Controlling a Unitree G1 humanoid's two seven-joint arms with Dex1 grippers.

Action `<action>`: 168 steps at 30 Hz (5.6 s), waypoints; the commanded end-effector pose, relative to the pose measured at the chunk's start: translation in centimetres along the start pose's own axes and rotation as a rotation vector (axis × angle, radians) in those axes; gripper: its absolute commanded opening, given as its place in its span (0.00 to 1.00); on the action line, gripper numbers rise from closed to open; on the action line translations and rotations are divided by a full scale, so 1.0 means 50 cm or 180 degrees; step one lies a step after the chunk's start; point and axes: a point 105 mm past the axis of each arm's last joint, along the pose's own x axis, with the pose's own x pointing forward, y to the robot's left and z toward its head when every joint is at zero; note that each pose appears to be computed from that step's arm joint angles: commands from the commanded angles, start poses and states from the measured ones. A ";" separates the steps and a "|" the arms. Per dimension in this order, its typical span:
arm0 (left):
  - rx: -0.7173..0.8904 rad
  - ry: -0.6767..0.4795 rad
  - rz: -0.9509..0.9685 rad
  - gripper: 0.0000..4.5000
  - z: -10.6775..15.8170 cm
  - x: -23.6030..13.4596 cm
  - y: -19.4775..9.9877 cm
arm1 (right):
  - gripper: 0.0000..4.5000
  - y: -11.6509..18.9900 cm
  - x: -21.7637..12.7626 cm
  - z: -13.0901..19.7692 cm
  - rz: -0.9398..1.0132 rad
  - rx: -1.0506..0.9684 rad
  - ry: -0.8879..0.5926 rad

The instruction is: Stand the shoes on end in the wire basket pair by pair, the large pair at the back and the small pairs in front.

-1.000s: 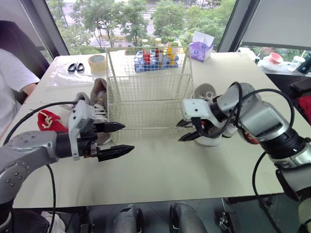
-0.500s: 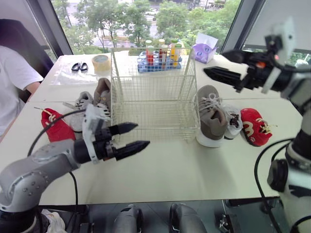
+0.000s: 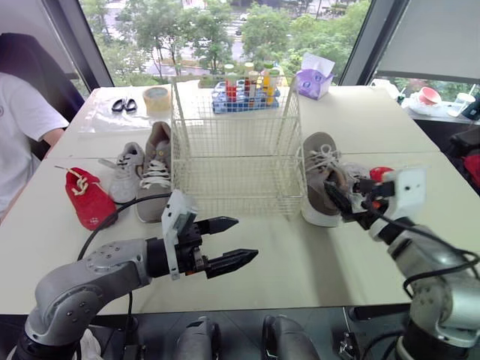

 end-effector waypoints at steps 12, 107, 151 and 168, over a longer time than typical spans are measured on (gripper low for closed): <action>0.0240 -0.0002 0.0170 1.00 0.018 -0.016 0.021 | 0.41 -0.008 0.055 -0.067 -0.0233 -0.0196 0.0176; -0.1264 -0.3600 -0.0012 0.17 0.395 -0.047 0.113 | 0.99 0.282 0.103 0.377 0.2811 0.2007 -0.2099; -0.1303 -0.3256 -0.0024 0.17 0.339 -0.016 0.123 | 0.88 0.303 0.076 0.436 0.3185 0.2376 -0.2449; -0.0706 -0.2722 0.0554 0.99 0.313 -0.028 0.101 | 0.43 0.310 0.047 0.457 0.3209 0.1970 -0.2684</action>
